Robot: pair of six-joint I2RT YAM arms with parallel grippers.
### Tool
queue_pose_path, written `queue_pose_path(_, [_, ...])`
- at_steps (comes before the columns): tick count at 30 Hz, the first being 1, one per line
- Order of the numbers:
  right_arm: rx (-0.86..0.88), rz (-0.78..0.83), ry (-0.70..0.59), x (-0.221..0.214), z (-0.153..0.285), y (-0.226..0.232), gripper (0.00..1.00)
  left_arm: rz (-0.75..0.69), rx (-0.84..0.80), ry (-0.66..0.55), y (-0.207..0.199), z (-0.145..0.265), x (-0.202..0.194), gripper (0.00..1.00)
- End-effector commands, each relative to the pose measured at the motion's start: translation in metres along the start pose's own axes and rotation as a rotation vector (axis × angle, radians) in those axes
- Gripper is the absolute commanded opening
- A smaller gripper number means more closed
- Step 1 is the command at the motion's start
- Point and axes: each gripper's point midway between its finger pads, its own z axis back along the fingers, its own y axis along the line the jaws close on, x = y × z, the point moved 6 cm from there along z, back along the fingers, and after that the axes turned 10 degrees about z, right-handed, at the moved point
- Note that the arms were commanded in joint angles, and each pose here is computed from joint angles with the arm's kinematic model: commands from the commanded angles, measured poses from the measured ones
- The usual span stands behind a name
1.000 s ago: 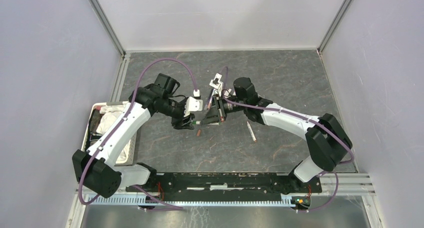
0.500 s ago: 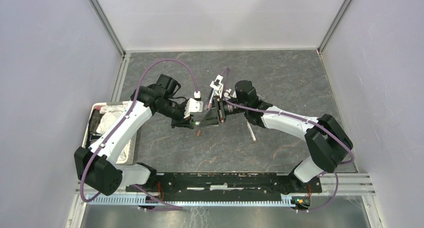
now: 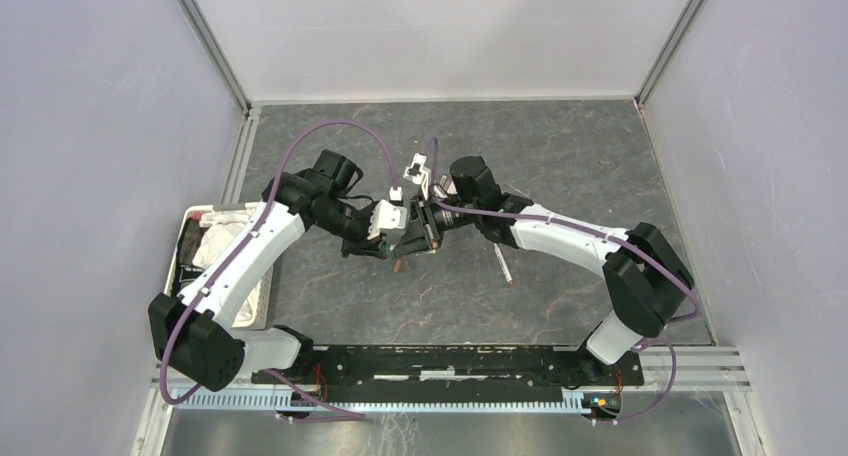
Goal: Open the pen caps
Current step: Open the pen cap from the pen, then place the pen cap at the center of the board.
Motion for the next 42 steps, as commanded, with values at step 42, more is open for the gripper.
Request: queue_pose_path(42, [-1.690,-0.078,0.039,-0.138,0.248,-0.120,0.00,0.527,0.517,0.152,0.103,-0.052,-0.119,0.18])
